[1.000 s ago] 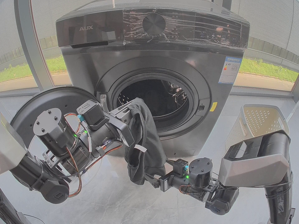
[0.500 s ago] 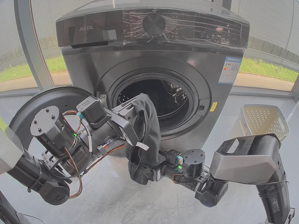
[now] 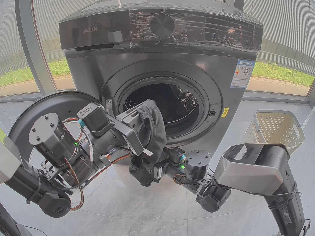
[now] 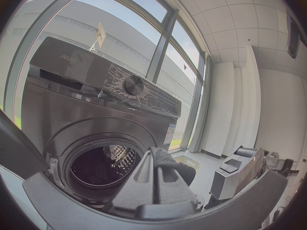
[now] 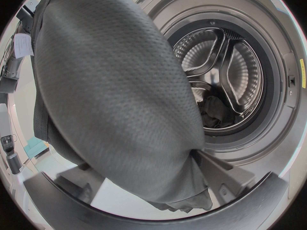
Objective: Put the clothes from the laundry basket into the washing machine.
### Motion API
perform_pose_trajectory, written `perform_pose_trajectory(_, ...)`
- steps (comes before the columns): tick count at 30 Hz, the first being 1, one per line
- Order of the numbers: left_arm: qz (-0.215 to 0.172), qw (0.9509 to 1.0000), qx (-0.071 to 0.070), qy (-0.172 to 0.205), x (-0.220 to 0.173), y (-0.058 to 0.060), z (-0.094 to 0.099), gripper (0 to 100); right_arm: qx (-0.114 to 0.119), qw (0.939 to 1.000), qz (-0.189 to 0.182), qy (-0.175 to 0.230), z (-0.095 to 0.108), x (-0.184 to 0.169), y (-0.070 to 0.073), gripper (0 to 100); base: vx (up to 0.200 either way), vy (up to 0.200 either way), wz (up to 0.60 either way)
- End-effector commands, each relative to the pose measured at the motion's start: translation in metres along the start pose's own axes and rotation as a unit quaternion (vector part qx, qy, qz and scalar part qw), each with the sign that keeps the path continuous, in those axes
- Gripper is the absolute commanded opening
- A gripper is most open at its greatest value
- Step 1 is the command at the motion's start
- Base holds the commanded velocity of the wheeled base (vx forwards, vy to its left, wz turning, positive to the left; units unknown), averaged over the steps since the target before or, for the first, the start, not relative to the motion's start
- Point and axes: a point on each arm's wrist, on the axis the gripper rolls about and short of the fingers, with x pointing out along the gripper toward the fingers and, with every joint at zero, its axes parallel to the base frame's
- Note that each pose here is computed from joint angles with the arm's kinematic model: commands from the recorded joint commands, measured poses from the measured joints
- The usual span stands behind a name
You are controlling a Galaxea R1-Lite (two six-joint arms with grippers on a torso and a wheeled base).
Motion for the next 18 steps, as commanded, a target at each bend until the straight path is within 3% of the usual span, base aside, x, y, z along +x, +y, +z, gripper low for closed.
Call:
perform_pose_trajectory(1,0.002,1.0000,0.000,0.000,-0.001,0.000,0.000,0,0.000,1.0000,0.004,-0.004,0.001,0.001,0.004,0,0.000,0.000,0.00)
perform_pose_trajectory(6,0.010,0.9999,-0.001,0.005,0.000,0.004,-0.003,0,0.003,0.9999,0.010,0.007,0.000,-0.006,0.010,0,0.000,0.000,0.00)
perform_pose_trajectory(10,0.033,0.9992,0.004,0.022,0.001,0.017,-0.013,0,0.012,0.9994,0.025,0.020,0.011,-0.023,0.025,0,0.000,0.000,0.00)
perform_pose_trajectory(14,0.048,0.9978,0.006,0.045,0.003,0.027,-0.029,0,0.014,0.9981,0.043,0.042,0.019,-0.046,0.042,0,0.000,0.000,0.00)
perform_pose_trajectory(16,0.061,0.9959,0.006,0.066,0.005,0.036,-0.044,0,0.018,0.9962,0.070,0.049,0.030,-0.064,0.063,0,0.000,0.000,0.00)
perform_pose_trajectory(18,0.065,0.9950,0.005,0.076,0.006,0.039,-0.051,0,0.019,0.9960,0.073,0.048,0.033,-0.069,0.069,0,0.000,0.000,0.00)
